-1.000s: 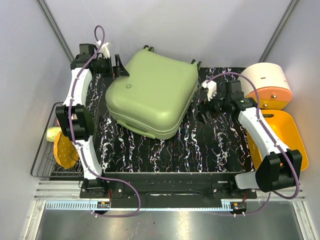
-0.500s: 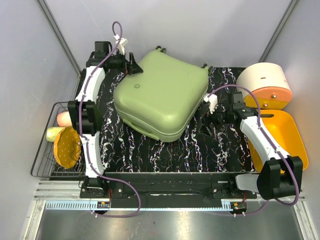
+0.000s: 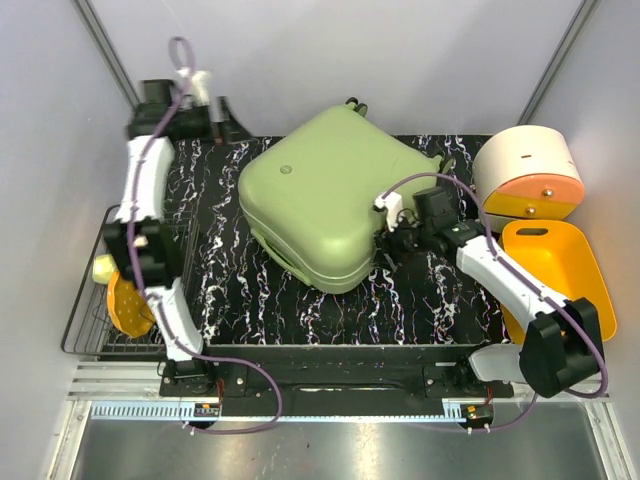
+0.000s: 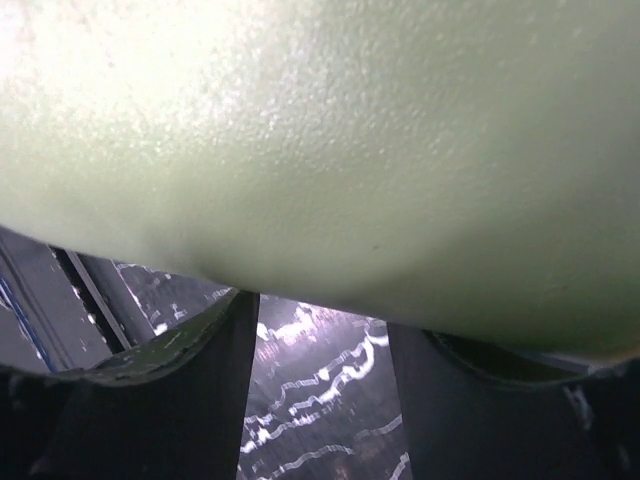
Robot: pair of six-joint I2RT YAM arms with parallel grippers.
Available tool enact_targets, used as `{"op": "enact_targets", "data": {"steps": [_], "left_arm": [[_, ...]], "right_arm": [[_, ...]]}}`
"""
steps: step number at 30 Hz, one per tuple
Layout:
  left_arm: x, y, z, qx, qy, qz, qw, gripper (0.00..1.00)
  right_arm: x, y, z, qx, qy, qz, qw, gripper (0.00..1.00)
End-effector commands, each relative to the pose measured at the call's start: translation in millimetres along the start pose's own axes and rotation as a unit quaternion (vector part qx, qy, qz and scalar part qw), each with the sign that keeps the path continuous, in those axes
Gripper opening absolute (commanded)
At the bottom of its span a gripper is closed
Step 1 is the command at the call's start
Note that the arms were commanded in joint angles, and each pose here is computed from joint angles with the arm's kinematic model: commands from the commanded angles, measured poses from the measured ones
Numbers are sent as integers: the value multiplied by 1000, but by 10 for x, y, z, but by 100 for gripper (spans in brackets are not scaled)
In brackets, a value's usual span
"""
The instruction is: Open, take out, and arrange the luggage
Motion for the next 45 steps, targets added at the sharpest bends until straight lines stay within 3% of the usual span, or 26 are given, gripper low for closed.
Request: {"op": "enact_targets", "data": {"steps": [1, 3, 4, 7, 9, 12, 15, 18, 21, 23, 28, 35, 45], "left_arm": [[-337, -1206, -184, -62, 7, -123, 990, 99], [-571, -1445, -9, -60, 9, -156, 986, 99], [-529, -1424, 277, -33, -6, -170, 985, 99], [-777, -1532, 589, -29, -9, -173, 984, 99], [-952, -1582, 637, -38, 8, -163, 986, 99], [-1115, -1561, 717, -33, 30, -144, 989, 99], [-1302, -1527, 695, -25, 82, -122, 989, 99], [-1449, -1468, 666, -14, 129, -107, 986, 99], [-1535, -1404, 636, -8, 159, -106, 981, 99], [-1565, -1383, 613, -8, 162, -105, 981, 99], [-1588, -1333, 630, -4, 148, -93, 985, 99], [-1572, -1261, 679, 1, 125, -80, 989, 99], [-1544, -1171, 736, 2, 99, -68, 993, 99]], "right_arm": [[403, 351, -533, -84, -26, -43, 995, 61], [451, 471, -754, -105, -31, -39, 993, 61], [517, 518, -835, -112, -20, -41, 993, 60], [851, 654, -1161, -122, -18, -57, 991, 55], [1140, 667, -1373, -124, -30, -82, 988, 55], [1205, 507, -1536, -138, -13, -75, 987, 59], [1001, 225, -1404, -160, -37, -29, 986, 67], [747, -72, -1102, -171, 6, -3, 985, 70], [321, -351, -800, -191, 43, 81, 977, 78], [59, -445, -584, -189, 65, 147, 969, 87], [-137, -511, -374, -171, 104, 208, 957, 91], [-426, -199, -100, -119, 92, 236, 960, 81], [-687, -39, -236, -224, 52, 267, 936, 65]]}}
Point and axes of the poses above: each gripper's point midway between its finger pads, its own y axis out along the fingers, its own x axis along the line the jaws close on, z = x × y, the point moved 3 cm from there along -y, back along the fingers, and after that the axes turned 9 degrees about y, right-handed, at the moved point
